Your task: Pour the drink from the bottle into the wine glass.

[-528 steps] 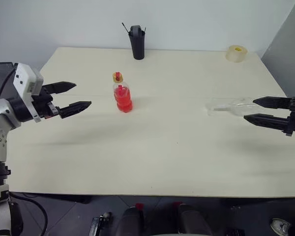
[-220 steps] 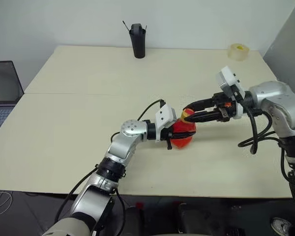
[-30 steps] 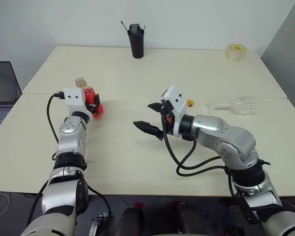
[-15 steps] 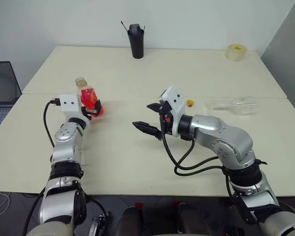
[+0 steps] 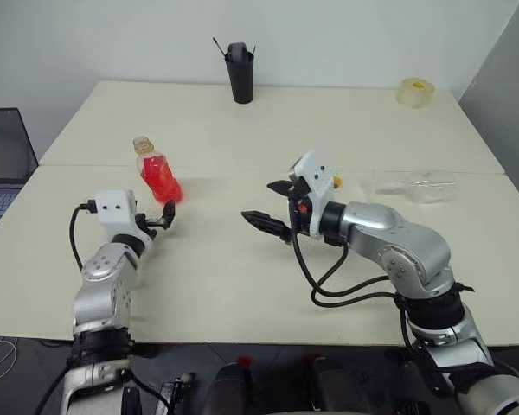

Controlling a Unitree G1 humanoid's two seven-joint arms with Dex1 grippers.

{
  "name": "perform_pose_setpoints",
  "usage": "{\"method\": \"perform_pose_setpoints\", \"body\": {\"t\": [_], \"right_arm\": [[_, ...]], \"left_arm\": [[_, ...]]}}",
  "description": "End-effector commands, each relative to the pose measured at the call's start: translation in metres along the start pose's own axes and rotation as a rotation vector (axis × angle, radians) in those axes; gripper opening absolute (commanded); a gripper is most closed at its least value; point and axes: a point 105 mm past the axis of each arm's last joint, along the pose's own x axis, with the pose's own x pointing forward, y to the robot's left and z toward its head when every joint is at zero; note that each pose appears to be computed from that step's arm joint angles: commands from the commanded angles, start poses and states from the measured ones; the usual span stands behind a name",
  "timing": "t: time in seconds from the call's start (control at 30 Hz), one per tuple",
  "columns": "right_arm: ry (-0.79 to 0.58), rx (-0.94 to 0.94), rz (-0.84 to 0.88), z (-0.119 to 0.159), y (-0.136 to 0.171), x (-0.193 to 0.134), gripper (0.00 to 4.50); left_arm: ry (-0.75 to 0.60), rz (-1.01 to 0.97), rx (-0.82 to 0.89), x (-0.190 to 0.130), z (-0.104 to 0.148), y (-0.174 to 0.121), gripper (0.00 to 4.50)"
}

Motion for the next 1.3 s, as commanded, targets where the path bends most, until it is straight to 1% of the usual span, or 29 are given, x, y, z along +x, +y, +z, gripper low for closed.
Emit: {"method": "perform_pose_setpoints", "body": {"t": [0.03, 0.07, 0.1, 0.13, 0.17, 0.27, 0.33, 0.43, 0.5, 0.57, 0.67, 0.8, 0.9, 1.07, 1.3], "right_arm": [[-0.065, 0.027, -0.057, 0.016, -0.011, -0.026, 4.5], [-0.076, 0.085, -0.099, 0.015, -0.018, -0.038, 4.5], [-0.082, 0.126, -0.126, 0.013, -0.022, -0.046, 4.5], [-0.1, 0.196, -0.18, 0.011, -0.029, -0.056, 4.5], [-0.11, 0.244, -0.215, 0.008, -0.033, -0.062, 4.5], [-0.165, 0.458, -0.365, -0.008, -0.051, -0.082, 4.5], [-0.195, 0.556, -0.429, -0.016, -0.056, -0.088, 4.5], [-0.304, 0.772, -0.605, -0.03, -0.07, -0.103, 4.5], [-0.352, 0.871, -0.685, -0.036, -0.08, -0.11, 4.5], [-0.434, 0.994, -0.751, -0.041, -0.092, -0.116, 4.5], [-0.497, 1.107, -0.82, -0.048, -0.108, -0.122, 4.5], [-0.479, 1.14, -0.895, -0.061, -0.129, -0.129, 4.5], [-0.5, 1.166, -0.874, -0.064, -0.136, -0.127, 4.5], [-0.612, 1.225, -0.877, -0.062, -0.162, -0.13, 4.5], [-0.65, 1.248, -0.85, -0.064, -0.181, -0.12, 4.5]], "left_arm": [[-0.052, -0.101, 0.014, -0.013, 0.025, -0.023, 4.47], [-0.045, -0.203, 0.004, -0.019, 0.028, -0.043, 4.47], [-0.037, -0.276, -0.003, -0.024, 0.03, -0.057, 4.47], [-0.029, -0.402, -0.008, -0.03, 0.033, -0.08, 4.47], [-0.021, -0.485, -0.01, -0.035, 0.035, -0.094, 4.47], [-0.019, -0.746, 0.108, -0.044, 0.04, -0.141, 4.47], [-0.032, -0.842, 0.145, -0.045, 0.043, -0.159, 4.47], [-0.044, -0.986, 0.229, -0.045, 0.048, -0.185, 4.47], [-0.05, -1.04, 0.261, -0.044, 0.049, -0.195, 4.47], [-0.075, -1.089, 0.263, -0.041, 0.054, -0.207, 4.47], [-0.099, -1.12, 0.262, -0.036, 0.057, -0.218, 4.47], [-0.106, -1.136, 0.268, -0.033, 0.057, -0.221, 4.47], [-0.108, -1.139, 0.278, -0.032, 0.055, -0.222, 4.47], [-0.12, -1.144, 0.282, -0.031, 0.057, -0.224, 4.47], [-0.123, -1.147, 0.294, -0.032, 0.059, -0.223, 4.47]]}}
